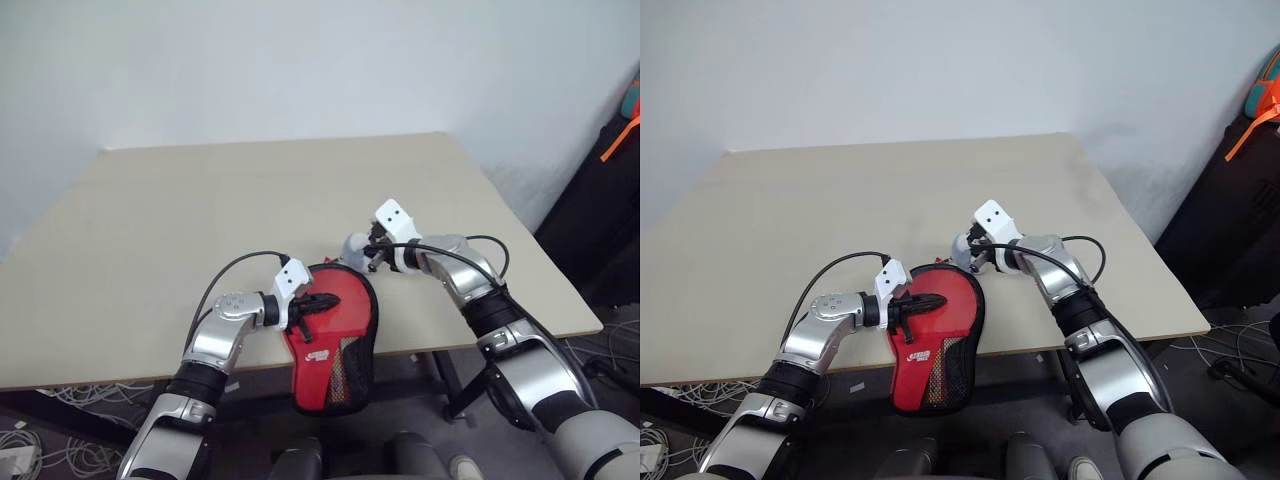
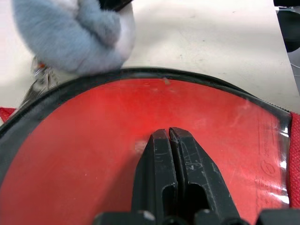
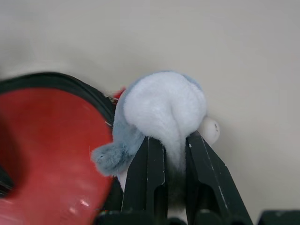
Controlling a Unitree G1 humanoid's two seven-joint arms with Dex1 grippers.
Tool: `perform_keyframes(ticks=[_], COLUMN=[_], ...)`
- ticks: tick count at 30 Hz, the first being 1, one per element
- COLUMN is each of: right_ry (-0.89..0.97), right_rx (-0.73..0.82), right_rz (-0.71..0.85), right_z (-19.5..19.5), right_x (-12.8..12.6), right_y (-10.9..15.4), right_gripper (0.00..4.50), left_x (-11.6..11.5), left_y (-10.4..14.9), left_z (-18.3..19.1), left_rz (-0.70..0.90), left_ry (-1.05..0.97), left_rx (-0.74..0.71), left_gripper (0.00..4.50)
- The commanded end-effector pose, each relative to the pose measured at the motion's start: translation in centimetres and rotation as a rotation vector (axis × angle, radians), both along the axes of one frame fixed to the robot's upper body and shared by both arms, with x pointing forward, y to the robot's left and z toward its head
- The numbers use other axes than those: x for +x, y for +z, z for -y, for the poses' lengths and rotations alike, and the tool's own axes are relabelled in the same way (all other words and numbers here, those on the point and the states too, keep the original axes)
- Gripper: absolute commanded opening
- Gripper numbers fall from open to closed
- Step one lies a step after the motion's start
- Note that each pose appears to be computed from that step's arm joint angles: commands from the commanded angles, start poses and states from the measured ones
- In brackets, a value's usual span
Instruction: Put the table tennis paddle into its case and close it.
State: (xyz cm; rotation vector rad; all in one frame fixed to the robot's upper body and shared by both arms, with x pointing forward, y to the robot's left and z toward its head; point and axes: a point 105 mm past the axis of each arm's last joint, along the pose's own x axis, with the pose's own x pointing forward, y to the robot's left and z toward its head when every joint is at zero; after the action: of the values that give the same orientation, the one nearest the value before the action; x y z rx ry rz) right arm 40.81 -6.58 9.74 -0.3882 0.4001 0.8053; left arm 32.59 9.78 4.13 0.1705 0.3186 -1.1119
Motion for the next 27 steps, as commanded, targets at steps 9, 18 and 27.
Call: perform_keyframes(ticks=[9, 18, 27], right_ry=[0.045, 0.207, 0.417], right_rx=[-0.133, -0.195, -0.223], right_rz=[0.09, 0.076, 0.014], right_z=[5.1, 7.0, 7.5], right_x=[-0.9, -5.9, -11.5], right_y=[2.0, 2.7, 3.2], right_gripper=[0.04, 0.04, 0.04], left_x=[-0.7, -0.4, -0.2], left_y=[-1.8, -1.7, -1.7], left_z=[0.0, 0.2, 0.0], left_rz=[-0.064, -0.063, -0.064], left_ry=[-0.016, -0.033, -0.045], left_rx=[0.049, 0.056, 0.063], left_gripper=[0.0, 0.0, 0.0])
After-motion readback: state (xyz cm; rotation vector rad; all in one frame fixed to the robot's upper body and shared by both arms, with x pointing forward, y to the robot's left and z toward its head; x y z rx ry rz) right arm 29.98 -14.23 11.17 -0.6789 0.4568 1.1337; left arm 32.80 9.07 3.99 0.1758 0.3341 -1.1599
